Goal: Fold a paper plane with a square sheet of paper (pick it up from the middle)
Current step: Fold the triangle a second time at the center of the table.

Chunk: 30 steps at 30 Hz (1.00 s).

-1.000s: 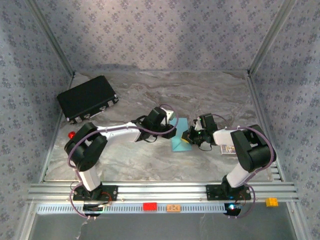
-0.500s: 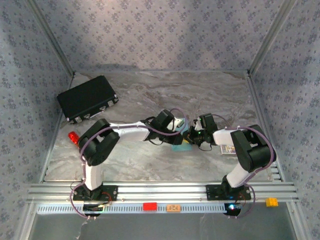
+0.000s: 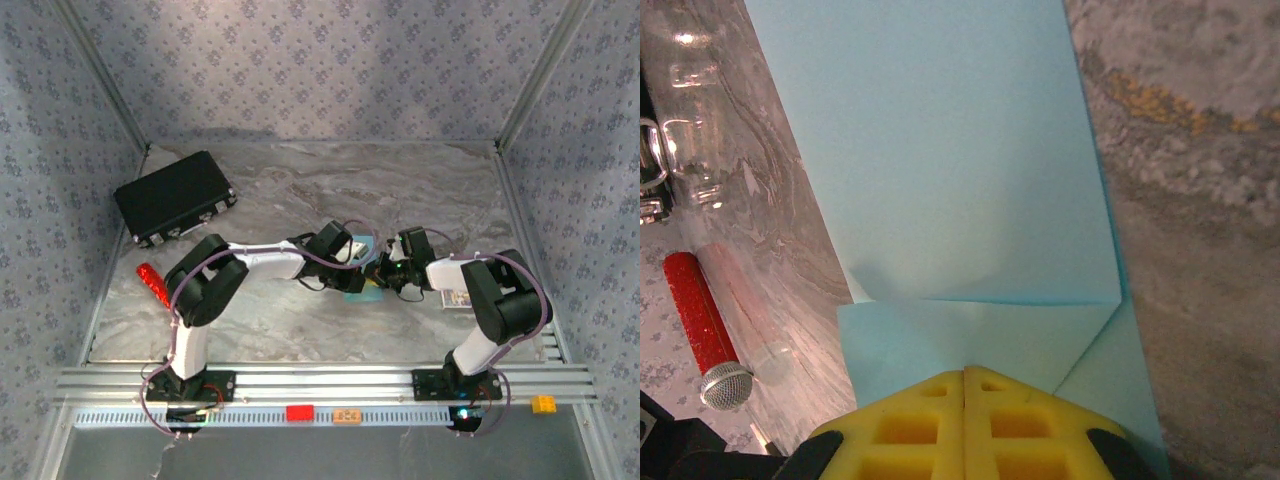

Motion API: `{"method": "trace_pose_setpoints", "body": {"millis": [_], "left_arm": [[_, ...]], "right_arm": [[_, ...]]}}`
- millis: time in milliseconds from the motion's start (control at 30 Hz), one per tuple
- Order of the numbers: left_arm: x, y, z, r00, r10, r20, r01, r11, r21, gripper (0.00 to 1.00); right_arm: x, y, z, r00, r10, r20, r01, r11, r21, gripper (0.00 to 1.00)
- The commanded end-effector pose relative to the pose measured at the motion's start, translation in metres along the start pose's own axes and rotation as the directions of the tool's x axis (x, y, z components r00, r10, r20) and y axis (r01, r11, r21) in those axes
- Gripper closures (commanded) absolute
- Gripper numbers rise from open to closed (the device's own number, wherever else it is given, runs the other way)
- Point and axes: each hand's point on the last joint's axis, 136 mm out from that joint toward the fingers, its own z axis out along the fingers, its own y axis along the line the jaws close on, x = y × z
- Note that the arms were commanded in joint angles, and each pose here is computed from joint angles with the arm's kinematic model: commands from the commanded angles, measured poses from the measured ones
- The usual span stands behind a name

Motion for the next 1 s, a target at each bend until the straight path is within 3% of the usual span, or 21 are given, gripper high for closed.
{"method": "trace_pose_setpoints", "body": {"millis": [0, 433, 967], "left_arm": [[0.006, -0.004, 0.006, 0.999, 0.023, -0.040, -0.023, 1.000, 0.013, 0.90], [0.024, 0.019, 0.006, 0.997, 0.032, -0.073, -0.038, 0.996, -0.084, 0.90], [0.046, 0.026, 0.001, 0.997, 0.010, -0.081, -0.017, 0.995, -0.094, 0.90]], "right_arm": [[0.008, -0.028, 0.001, 0.998, 0.065, -0.004, -0.064, 0.993, 0.102, 0.93], [0.009, -0.030, 0.002, 0.998, 0.068, -0.006, -0.067, 0.992, 0.107, 0.93], [0.009, -0.033, 0.001, 0.997, 0.073, -0.007, -0.072, 0.991, 0.111, 0.94]]}}
